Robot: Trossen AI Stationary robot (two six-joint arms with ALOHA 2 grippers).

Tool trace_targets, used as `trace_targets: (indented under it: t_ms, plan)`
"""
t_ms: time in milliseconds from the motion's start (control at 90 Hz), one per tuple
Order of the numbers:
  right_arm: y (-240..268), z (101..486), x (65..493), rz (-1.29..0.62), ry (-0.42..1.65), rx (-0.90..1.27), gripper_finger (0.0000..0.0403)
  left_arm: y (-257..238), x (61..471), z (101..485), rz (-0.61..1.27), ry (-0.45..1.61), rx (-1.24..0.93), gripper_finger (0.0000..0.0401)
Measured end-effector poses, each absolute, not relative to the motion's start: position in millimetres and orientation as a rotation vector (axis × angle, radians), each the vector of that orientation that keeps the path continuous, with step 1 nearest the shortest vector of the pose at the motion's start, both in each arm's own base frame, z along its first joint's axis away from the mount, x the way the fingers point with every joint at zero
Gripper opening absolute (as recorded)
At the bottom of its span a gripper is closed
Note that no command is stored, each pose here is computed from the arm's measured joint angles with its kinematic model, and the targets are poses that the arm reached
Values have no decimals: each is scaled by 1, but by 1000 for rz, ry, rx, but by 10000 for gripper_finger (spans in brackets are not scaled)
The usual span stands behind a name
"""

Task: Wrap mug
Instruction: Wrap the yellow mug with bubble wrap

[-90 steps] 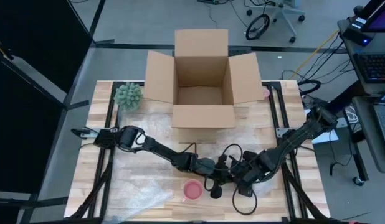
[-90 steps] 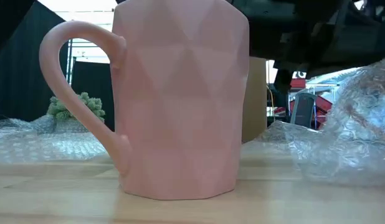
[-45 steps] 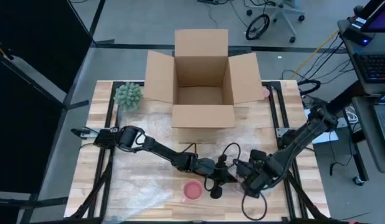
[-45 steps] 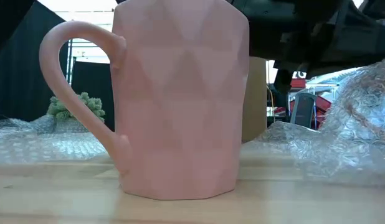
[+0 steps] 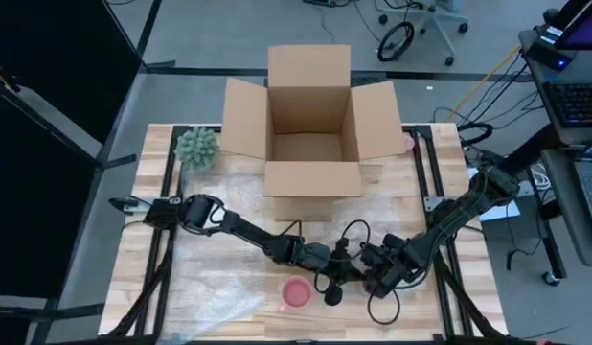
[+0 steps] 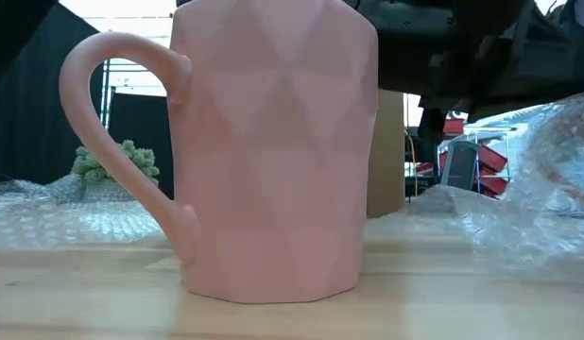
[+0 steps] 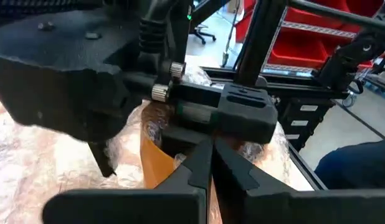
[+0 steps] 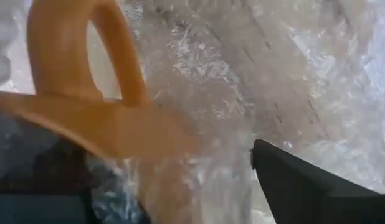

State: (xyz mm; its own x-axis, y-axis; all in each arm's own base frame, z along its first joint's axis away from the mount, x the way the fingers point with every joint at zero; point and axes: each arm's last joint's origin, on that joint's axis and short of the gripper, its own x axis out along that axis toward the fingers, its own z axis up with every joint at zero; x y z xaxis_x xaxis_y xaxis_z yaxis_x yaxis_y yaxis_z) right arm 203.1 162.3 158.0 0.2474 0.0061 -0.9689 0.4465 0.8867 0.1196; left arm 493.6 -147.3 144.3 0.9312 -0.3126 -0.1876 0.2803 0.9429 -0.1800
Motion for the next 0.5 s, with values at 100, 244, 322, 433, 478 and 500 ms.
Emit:
trace_targets:
  t_ms: [100,244,322,433,478,500]
  plan:
    - [163,159,204,-297,1295,398,210,-150,494,147,-370,211,-158,0]
    - [163,160,205,-288,1293,391,210,-150,493,143,-343,256,-151,0]
    - [163,160,206,-281,1289,392,210,-147,493,142,-310,294,-144,0]
    - [165,164,208,-269,1285,396,210,-145,494,142,-294,311,-162,0]
    - [167,168,210,-261,1278,403,210,-145,494,142,-291,310,-165,0]
    - [168,171,211,-259,1278,401,210,-144,494,142,-288,310,-165,0]
